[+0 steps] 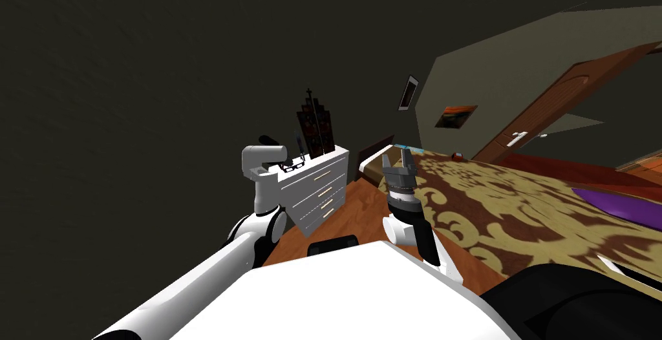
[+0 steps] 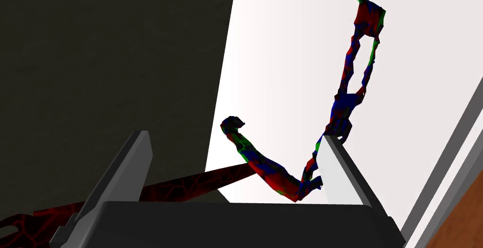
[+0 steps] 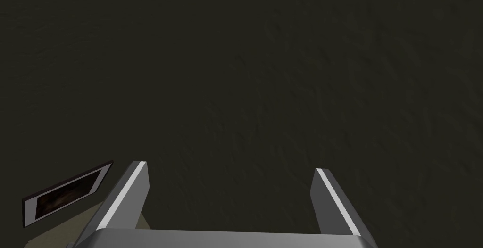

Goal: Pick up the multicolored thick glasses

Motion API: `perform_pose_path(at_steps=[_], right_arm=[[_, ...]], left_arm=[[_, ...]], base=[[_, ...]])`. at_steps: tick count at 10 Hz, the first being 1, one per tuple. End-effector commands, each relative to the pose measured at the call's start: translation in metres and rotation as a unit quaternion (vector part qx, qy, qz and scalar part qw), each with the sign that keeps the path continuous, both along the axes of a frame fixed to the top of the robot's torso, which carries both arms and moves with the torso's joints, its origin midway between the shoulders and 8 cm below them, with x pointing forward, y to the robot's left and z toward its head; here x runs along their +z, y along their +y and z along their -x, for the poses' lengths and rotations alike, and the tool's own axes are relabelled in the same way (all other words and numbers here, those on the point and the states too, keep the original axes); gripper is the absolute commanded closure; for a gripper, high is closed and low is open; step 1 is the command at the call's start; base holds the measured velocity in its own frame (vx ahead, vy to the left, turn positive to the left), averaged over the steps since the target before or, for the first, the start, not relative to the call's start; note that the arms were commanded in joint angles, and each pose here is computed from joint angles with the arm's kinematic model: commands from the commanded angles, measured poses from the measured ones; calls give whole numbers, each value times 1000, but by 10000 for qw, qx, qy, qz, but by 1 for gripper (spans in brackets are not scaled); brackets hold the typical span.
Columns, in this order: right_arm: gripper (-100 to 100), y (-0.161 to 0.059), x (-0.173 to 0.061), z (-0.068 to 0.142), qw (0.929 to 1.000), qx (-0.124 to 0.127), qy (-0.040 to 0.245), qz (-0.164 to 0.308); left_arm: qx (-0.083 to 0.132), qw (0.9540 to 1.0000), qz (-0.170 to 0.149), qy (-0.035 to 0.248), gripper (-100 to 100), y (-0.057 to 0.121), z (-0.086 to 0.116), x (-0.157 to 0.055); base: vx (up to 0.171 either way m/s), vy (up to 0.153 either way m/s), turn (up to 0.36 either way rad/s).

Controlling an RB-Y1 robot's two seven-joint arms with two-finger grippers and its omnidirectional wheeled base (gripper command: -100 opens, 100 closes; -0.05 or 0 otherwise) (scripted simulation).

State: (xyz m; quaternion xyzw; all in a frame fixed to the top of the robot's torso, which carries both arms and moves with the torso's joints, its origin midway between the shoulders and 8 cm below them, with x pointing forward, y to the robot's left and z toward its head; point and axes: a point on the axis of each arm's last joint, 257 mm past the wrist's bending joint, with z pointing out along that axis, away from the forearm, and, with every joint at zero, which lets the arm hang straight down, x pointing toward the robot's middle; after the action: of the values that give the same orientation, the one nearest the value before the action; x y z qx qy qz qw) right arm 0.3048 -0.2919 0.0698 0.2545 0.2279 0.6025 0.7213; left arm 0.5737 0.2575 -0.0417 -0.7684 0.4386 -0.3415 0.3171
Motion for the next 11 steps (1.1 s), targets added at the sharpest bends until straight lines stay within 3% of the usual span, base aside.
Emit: perform_pose_path(at_steps=[1, 4, 5, 6, 7, 9, 10, 11], right_arm=[[0, 0, 0, 0, 10000, 0, 0, 0], [0, 0, 0, 0, 10000, 0, 0, 0], [0, 0, 0, 0, 10000, 0, 0, 0], [0, 0, 0, 0, 10000, 0, 0, 0], [0, 0, 0, 0, 10000, 0, 0, 0], [0, 0, 0, 0, 10000, 0, 0, 0], [0, 0, 0, 0, 10000, 0, 0, 0], [0, 0, 0, 0, 10000, 0, 0, 0]], left_arm=[[-5, 9998, 51, 199, -100, -4, 6, -7], [-130, 9981, 207, 570, -100, -28, 15, -16], [-120, 9976, 214, 641, -100, -28, 17, -18], [-200, 9960, 292, 820, -100, -41, 22, -23], [-196, 9957, 295, 855, -100, -41, 24, -24], [-380, 9910, 448, 1201, -100, -69, 35, -34], [-373, 9903, 452, 1263, -100, -69, 38, -36], [-463, 9870, 522, 1445, -100, -82, 45, -42]], base=[[46, 17, 23], [58, 18, 37], [49, 12, 22], [51, 18, 36], [43, 13, 18], [56, 32, 44], [55, 23, 9], [39, 8, 18]])
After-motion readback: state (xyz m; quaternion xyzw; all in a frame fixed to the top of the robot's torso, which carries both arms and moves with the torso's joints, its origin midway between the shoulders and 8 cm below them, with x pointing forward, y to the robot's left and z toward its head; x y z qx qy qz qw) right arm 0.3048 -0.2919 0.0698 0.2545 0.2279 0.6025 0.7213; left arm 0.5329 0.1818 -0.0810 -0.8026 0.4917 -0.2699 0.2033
